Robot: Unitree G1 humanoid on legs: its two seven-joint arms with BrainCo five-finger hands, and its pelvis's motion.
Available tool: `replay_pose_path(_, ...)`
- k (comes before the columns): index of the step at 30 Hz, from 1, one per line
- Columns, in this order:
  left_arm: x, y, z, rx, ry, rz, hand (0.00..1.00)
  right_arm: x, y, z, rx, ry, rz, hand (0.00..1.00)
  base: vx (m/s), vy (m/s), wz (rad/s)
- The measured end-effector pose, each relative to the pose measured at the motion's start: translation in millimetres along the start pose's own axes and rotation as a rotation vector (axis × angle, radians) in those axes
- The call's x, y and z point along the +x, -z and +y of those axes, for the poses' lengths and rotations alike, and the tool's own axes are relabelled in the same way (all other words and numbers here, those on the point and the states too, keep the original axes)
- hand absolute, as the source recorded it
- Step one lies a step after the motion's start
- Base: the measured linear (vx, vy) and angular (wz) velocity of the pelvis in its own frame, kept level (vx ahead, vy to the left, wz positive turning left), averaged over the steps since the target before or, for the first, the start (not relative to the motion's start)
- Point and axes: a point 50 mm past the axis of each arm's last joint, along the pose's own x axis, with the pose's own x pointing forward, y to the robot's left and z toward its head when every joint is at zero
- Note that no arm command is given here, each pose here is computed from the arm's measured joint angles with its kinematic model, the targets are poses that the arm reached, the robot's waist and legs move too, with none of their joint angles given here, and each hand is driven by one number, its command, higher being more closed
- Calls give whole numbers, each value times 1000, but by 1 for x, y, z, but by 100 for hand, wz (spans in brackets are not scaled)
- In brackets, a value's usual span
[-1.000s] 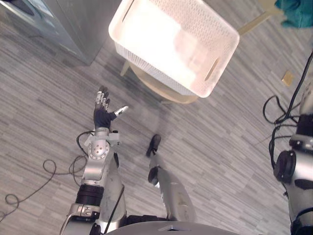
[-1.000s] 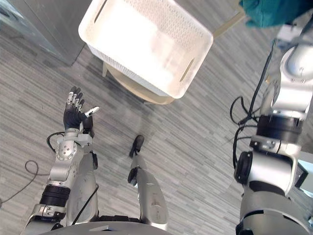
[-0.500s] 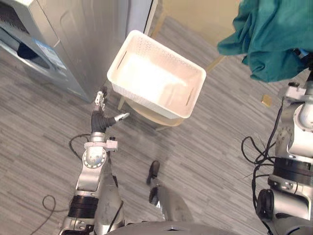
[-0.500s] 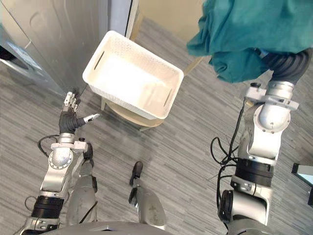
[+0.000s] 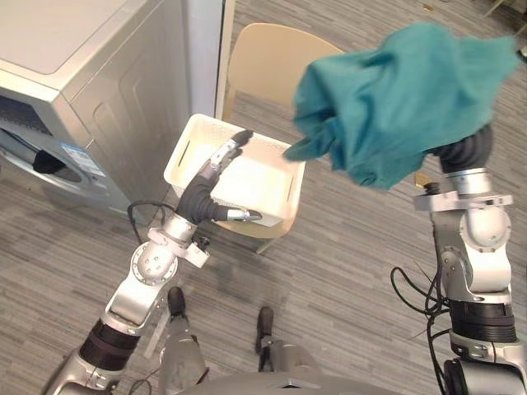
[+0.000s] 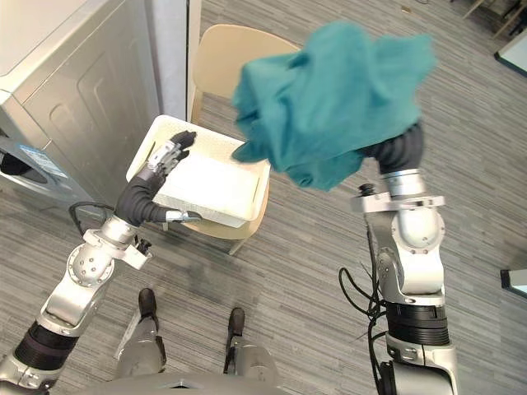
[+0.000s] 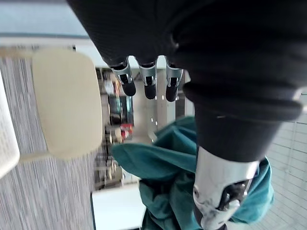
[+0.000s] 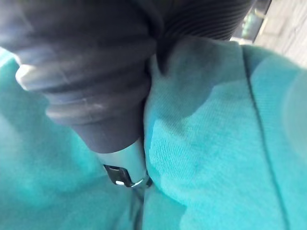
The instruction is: Pick up the laundry basket with both hands and put the clothes into the washing machine.
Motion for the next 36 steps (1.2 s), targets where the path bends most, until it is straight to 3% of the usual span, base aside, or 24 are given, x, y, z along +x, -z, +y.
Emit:
replay_pose_path(8,32,-1,-14,-112,141,-30,0,4,8,54,134,-278,34,100,-4,-4,-1)
replay_pose_path(24,73,-6,-28,-154,55,-98,0,19,4,75,272,-341,6,100,-4,-3,0)
replay_pose_path(25,75,-3,-28,-145,43,-89,100,18,5,77,274,-345,8,100,0,0,0)
replay_pose_path(36,83,-10,-20,-170,-99,-136,100,27,0,84,328,-301,-42,100,0,0,0)
